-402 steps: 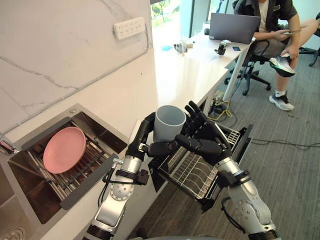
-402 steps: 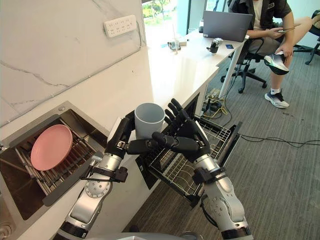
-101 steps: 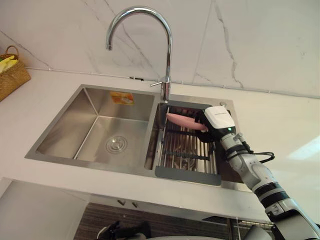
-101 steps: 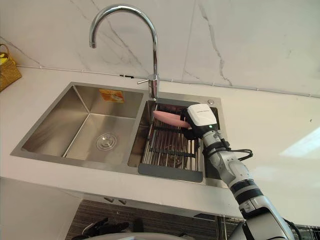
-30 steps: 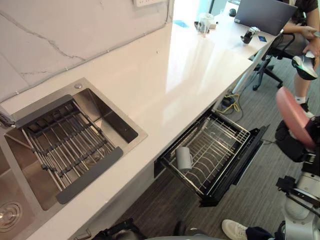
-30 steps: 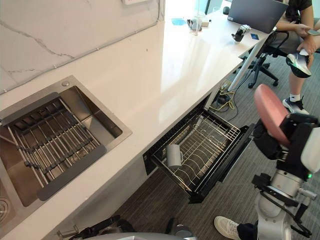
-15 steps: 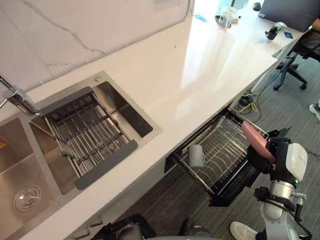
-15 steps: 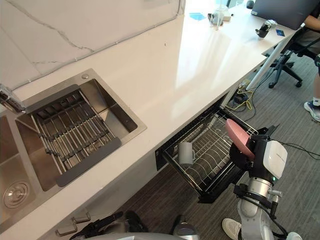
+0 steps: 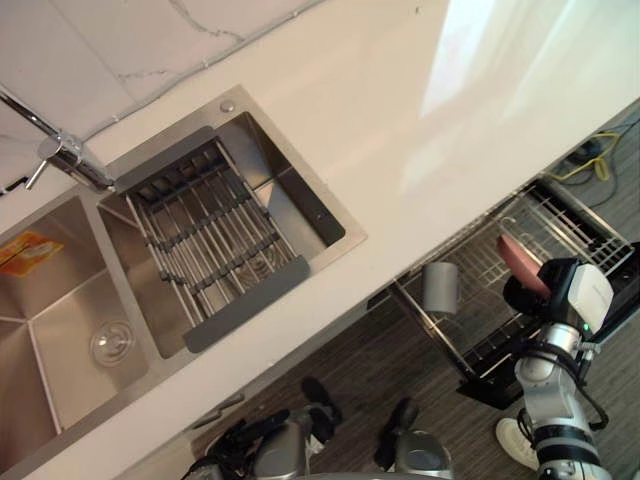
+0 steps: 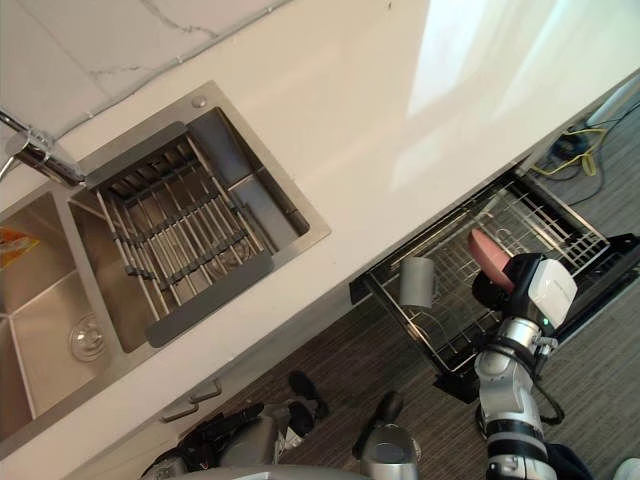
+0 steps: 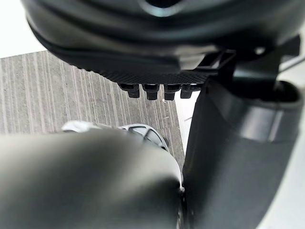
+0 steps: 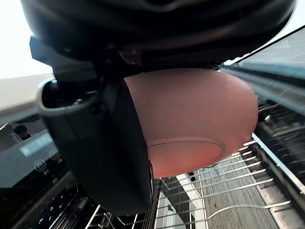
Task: Walk over to the sink, pick up the cup, carry it to the dishwasher, place the cup inside the dishwasher, then close the dishwasher door
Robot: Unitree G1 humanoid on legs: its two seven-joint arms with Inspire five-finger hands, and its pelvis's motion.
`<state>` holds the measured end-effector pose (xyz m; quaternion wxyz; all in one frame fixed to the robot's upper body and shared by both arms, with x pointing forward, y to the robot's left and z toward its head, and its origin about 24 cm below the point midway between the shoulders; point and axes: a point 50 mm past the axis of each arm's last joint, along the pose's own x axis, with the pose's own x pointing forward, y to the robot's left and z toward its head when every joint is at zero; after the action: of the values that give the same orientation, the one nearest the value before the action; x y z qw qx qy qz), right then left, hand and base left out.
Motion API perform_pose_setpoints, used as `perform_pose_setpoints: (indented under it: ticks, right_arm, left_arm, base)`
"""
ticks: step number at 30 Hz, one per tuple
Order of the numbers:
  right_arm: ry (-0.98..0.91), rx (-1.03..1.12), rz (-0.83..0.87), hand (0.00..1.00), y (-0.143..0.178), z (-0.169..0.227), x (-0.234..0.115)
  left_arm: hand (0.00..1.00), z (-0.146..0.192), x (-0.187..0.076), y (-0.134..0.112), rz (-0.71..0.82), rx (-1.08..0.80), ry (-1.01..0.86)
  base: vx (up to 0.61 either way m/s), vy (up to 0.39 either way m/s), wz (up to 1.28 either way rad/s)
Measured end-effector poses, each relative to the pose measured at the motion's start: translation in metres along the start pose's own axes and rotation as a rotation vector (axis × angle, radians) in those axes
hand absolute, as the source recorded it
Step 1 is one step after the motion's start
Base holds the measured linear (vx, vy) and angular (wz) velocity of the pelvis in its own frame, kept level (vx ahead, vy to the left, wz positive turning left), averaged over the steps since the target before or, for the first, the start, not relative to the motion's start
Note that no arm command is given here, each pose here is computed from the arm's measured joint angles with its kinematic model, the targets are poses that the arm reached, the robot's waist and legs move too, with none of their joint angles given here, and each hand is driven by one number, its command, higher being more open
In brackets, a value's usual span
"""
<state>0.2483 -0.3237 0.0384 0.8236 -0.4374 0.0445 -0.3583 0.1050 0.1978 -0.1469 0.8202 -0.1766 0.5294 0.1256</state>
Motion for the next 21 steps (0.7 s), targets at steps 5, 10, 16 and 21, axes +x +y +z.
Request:
perform_pose_setpoints:
  ticks: [5, 10, 16, 21]
  right_arm:
    - [0.029, -0.032, 0.03, 1.0, 0.008, 0.003, 0.004]
    - [0.197, -0.053, 0.086, 1.0, 0.019, -0.016, 0.002]
    - [0.32, -0.057, 0.204, 1.0, 0.04, -0.028, -0.018]
    - [0.391, 0.046, 0.203, 1.0, 0.041, -0.03, -0.022]
  left_arm:
    - [1.0, 0.005, 0.001, -0.005, -0.025, -0.006, -0.012]
    - [1.0, 0.008, 0.002, -0.007, -0.035, -0.01, -0.021]
    - [1.0, 0.007, 0.002, -0.007, -0.039, -0.012, -0.02]
    - [1.0, 0.006, 0.002, -0.006, -0.037, -0.014, -0.013]
  base:
    - [-0.02, 0.047, 0.08]
    - [0.0, 0.083, 0.01]
    - [0.0, 0.058, 0.0]
    - [-0.04, 0.097, 0.04]
